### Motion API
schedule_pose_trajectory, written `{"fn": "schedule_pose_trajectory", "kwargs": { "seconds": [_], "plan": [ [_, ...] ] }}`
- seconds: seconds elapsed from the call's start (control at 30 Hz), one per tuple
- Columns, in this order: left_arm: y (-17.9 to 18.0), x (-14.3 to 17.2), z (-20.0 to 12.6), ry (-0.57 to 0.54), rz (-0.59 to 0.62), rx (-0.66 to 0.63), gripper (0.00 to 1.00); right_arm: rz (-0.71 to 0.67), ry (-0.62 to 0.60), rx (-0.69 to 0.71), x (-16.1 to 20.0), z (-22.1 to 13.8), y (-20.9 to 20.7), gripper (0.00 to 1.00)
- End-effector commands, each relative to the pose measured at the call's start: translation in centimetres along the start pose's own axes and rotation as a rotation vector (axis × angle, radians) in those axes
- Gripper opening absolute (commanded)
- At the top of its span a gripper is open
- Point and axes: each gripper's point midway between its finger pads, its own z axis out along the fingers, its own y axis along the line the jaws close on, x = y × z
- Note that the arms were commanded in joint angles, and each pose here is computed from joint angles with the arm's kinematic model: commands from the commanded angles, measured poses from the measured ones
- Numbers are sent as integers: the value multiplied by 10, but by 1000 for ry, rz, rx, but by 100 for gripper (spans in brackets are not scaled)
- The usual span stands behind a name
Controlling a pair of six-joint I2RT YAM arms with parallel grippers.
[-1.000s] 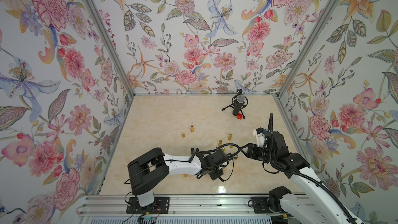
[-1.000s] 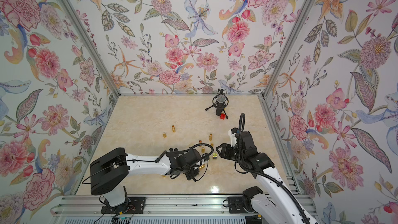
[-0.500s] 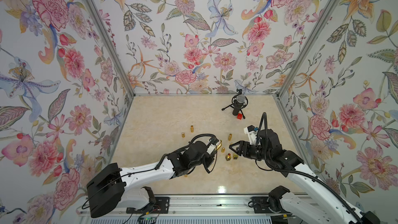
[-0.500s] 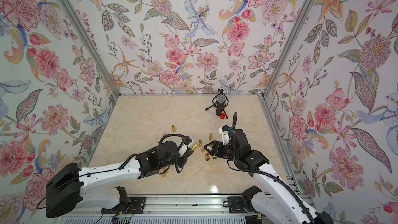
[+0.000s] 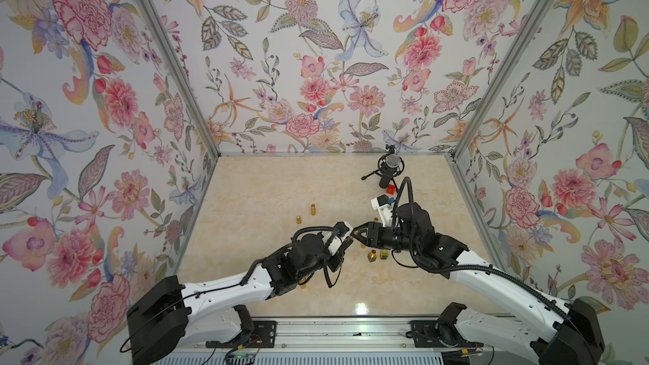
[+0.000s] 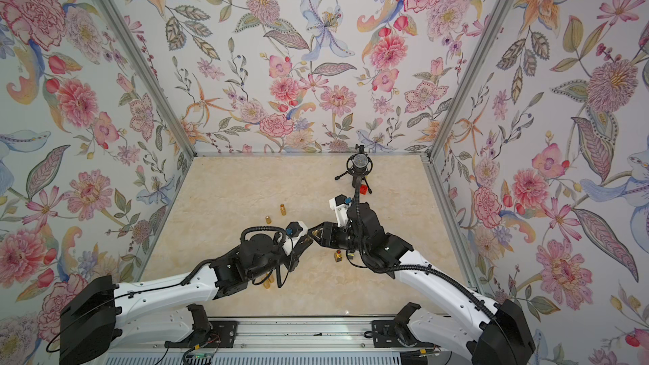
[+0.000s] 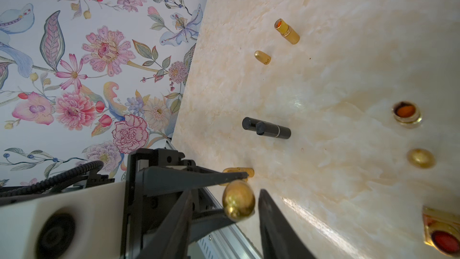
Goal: Open the lipstick cap
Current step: Open the cover of the lipstick.
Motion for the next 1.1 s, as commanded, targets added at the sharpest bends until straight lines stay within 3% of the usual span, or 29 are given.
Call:
{"fn": "schedule_pose_trajectory", "kwargs": {
  "seconds": [0.0,0.5,1.07],
  "plan": [
    [2,-11,-4,-43,11,9,9,-21,-33,-7,-10,3,7,43],
    [-3,2,-2,17,30,33,8,-59,-17,30,-3,10,-4,27],
    [1,26,-7,101,18,13,7,-102,-78,101,-16,-10,-10,21]
  ]
}}
